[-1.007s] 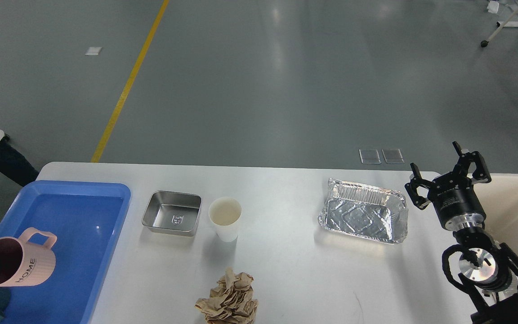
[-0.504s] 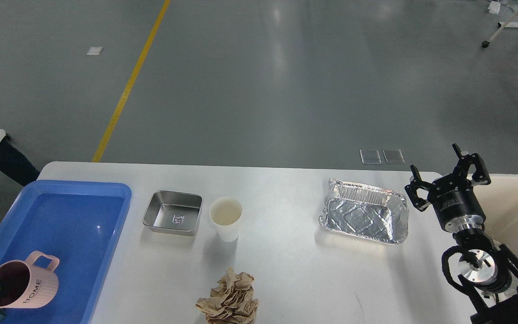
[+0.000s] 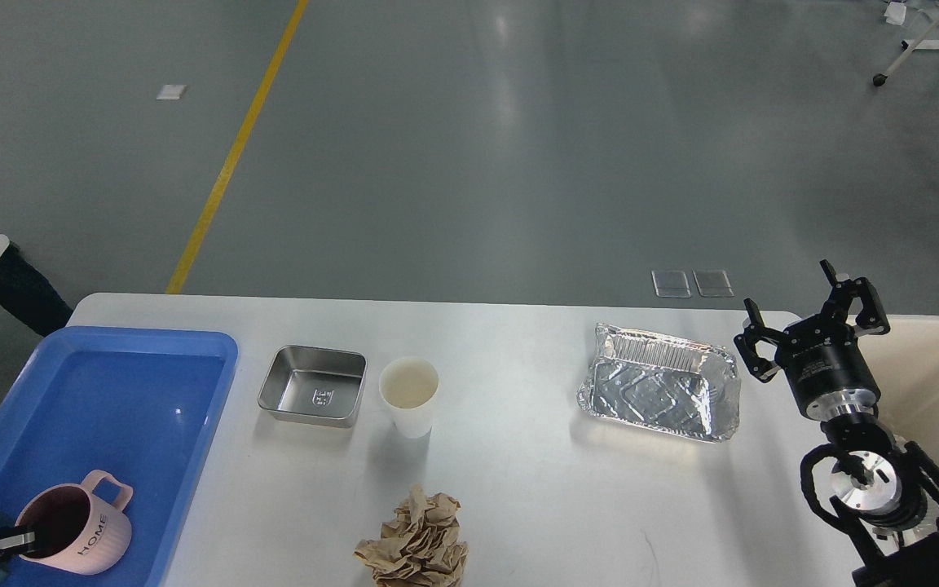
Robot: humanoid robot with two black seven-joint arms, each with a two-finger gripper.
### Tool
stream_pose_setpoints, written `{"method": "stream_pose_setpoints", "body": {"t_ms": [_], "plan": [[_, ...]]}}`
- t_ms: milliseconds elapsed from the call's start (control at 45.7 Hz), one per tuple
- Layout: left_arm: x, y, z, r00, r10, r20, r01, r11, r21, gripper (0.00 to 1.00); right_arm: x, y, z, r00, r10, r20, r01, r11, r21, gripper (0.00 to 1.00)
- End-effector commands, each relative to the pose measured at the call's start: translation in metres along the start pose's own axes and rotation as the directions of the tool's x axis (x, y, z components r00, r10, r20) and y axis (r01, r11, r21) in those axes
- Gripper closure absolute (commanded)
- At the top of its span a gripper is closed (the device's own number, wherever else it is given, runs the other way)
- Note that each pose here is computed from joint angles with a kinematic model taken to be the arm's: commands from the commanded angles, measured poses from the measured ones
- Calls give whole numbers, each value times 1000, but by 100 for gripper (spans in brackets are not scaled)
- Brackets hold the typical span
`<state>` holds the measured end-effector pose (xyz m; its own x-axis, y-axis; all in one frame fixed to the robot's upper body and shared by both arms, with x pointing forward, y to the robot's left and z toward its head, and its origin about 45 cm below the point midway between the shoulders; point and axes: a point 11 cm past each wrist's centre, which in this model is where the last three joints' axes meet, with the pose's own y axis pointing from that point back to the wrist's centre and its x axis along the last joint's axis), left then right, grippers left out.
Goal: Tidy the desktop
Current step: 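Lift the pink mug and set it in the blue tray, release, then reach the left gripper to the small steel tray and grasp its rim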
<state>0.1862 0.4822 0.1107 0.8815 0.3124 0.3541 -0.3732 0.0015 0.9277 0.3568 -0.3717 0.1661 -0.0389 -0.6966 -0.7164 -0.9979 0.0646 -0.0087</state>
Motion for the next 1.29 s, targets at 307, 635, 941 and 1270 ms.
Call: {"method": "stream_pose_setpoints", "body": {"t_ms": [307, 635, 941, 1270], "plan": [[15, 11, 24, 999, 30, 11, -29, 996, -89, 9, -2, -1, 0, 1000, -5, 2, 5, 1000, 2, 0], [75, 77, 47, 983, 170, 63, -154, 966, -207, 9, -4, -2, -1, 1000, -9, 2, 9, 1000, 4, 0], [118, 120, 110, 916, 395, 63, -328, 831, -450, 8, -5, -2, -2, 1000, -14, 0, 14, 1000, 3, 0], [140, 149, 132, 857, 512, 54, -416, 751, -513, 9, -4, -2, -4, 1000, -12, -9, 12, 1000, 3, 0]]}}
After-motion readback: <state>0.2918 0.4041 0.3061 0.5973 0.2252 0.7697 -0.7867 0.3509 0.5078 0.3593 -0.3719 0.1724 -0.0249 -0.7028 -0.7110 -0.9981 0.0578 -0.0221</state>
